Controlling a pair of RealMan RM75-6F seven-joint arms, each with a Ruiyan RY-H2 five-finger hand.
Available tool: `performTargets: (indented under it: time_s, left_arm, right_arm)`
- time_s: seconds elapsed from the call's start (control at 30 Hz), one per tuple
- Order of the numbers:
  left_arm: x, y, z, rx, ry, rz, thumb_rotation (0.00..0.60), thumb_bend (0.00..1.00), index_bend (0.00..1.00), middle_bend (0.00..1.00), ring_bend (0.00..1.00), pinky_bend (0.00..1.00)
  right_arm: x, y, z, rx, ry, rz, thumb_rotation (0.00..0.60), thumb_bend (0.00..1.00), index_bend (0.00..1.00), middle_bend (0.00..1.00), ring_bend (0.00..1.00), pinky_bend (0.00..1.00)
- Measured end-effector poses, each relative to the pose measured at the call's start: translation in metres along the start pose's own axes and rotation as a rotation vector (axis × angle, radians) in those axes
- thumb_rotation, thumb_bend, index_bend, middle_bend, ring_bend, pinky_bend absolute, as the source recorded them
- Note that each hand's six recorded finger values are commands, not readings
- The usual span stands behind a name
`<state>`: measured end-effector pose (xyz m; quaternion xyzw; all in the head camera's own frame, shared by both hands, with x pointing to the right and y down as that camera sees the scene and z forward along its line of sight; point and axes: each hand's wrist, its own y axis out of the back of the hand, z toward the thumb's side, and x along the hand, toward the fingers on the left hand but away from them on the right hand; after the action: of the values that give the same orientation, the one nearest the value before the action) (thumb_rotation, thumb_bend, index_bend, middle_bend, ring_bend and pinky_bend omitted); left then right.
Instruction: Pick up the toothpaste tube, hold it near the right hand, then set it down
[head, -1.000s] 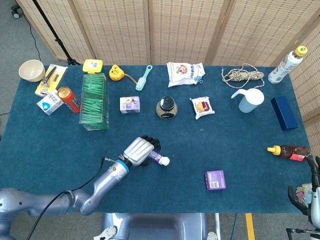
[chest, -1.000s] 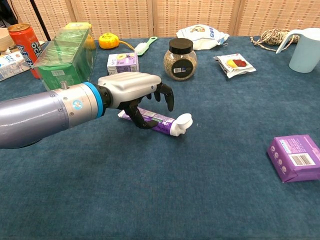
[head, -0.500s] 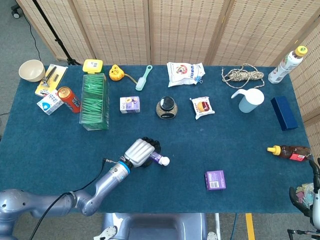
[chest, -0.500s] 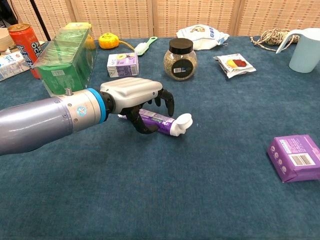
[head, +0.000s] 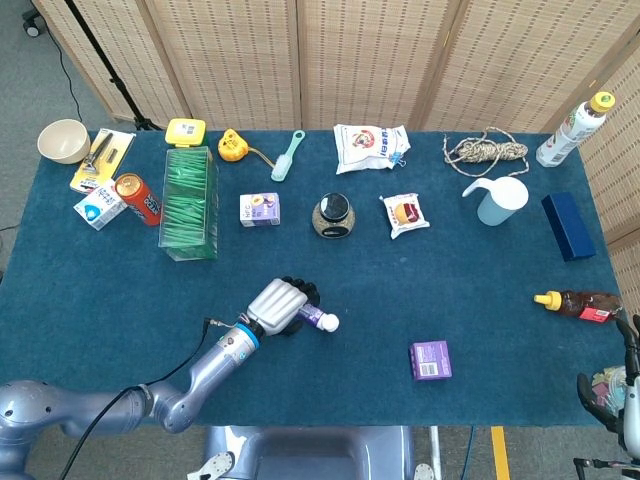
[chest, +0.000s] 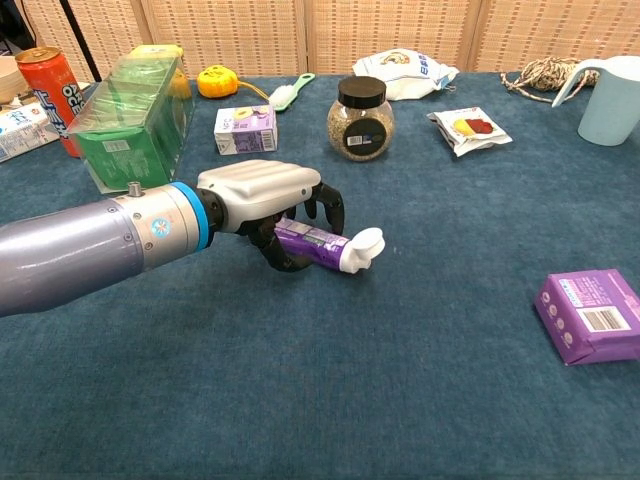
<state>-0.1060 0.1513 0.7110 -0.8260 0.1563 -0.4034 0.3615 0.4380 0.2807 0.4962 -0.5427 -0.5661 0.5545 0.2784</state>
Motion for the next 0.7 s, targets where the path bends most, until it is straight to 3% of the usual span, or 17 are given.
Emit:
performTargets:
  time_s: [0.3,0.5,0.7]
  left_arm:
    - [-0.0028,-0.0027,-0.0009,0.001,0.003,-0.002,0.600,0.35,0.39,0.33,0.31,0.35]
    - [-0.0052,-0.0038,-0.0029,0.002,0.009,-0.001,0.600,0.35,0.42,0.41,0.37,0.37]
    - [-0.0094,-0.0055,-0.0047,-0.005,0.015,0.002,0.600,0.38,0.45,0.45,0.40,0.45]
  right_arm:
    - [0.0011,0.0010,-0.0006,-0.001,0.001,-0.004,0.600,0.39,0.00,0.00,0.00,0.00]
    - [0.0018,0.0010,0.0002,-0.001,0.004,-0.004,0.600,0.39,0.00,0.00,0.00,0.00]
    - [0.0038,0.0010,0.0020,0.000,0.008,-0.001,0.600,0.39,0.00,0.00,0.00,0.00]
